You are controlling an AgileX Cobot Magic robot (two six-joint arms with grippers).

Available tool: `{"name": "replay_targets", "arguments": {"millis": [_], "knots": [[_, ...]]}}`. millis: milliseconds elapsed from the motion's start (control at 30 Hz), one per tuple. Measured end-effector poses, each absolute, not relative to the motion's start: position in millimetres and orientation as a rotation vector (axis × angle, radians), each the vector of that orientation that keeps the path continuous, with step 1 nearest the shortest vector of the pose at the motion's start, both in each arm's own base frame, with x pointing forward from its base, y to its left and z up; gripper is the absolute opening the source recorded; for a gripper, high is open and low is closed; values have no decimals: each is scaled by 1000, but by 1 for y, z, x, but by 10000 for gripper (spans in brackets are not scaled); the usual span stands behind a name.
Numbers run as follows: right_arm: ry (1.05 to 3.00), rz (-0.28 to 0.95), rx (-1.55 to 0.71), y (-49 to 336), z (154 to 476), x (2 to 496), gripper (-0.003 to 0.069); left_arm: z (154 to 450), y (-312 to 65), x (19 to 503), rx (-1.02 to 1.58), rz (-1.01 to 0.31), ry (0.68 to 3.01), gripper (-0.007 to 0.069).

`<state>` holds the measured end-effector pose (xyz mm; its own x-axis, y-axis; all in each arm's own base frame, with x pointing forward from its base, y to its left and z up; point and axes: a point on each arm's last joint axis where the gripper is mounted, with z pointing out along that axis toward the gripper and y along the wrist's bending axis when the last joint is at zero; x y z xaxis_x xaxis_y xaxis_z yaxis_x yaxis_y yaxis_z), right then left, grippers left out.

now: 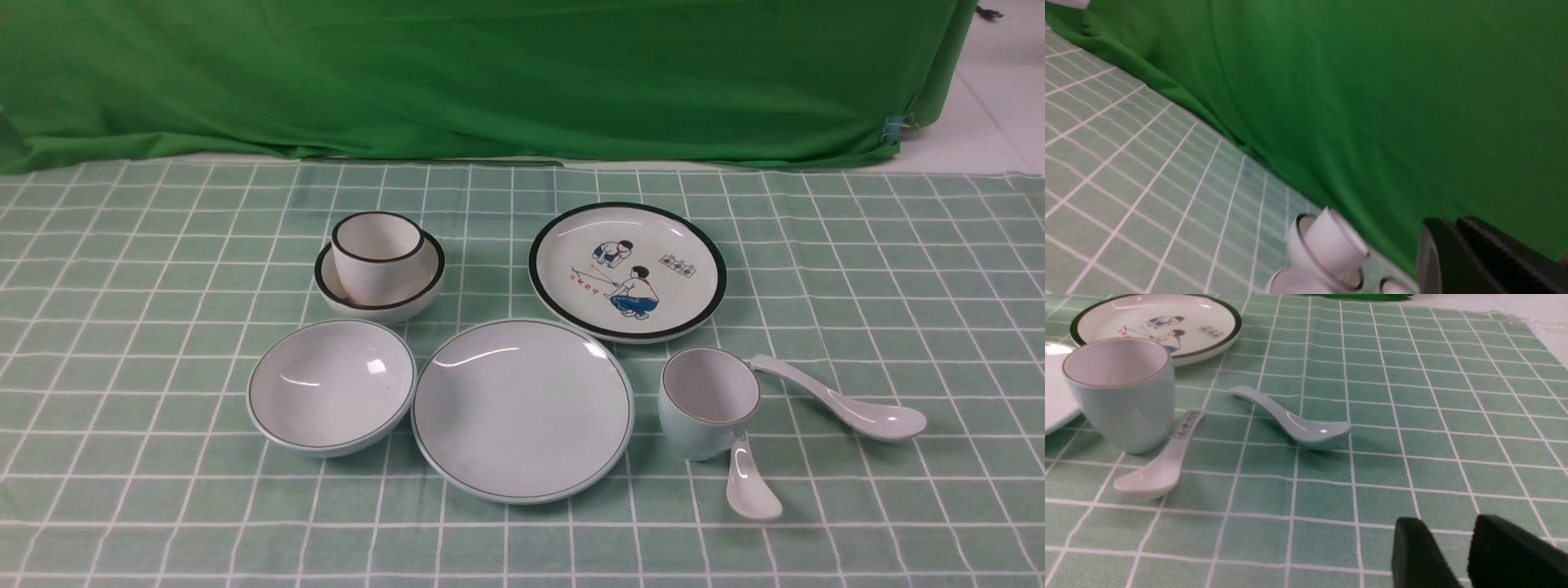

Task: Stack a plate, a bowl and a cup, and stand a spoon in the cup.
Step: Use the left arm to grab a blue rice bowl

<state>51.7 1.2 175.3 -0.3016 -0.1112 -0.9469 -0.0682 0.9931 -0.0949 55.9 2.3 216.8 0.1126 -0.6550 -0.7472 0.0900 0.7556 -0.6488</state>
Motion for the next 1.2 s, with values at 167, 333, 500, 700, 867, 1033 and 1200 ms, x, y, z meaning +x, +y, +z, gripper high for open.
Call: {"name": "replay_targets", "arguments": {"millis": [167, 333, 500, 700, 867, 1033, 1200], "knots": [[1879, -43, -130, 1, 175, 52, 242, 227, 5, 54, -550, -614, 1264, 18], [1879, -43, -130, 1, 175, 52, 242, 257, -1, 51, -419, -538, 1355, 18], [1878, -47, -135, 1, 175, 52, 242, 295, -8, 73, -205, -320, 1695, 18], [1878, -52, -140, 1, 175, 52, 242, 312, -34, 113, 122, -399, 2084, 18], [1868, -51, -139, 1, 176, 52, 242, 306, -52, 137, 345, -414, 2163, 18], [1778, 149, 61, 4, 185, 54, 242, 291, -60, 147, 466, -430, 2285, 18], [1589, 370, 273, 4, 201, 56, 242, 276, -67, 157, 569, -472, 2428, 18]]}}
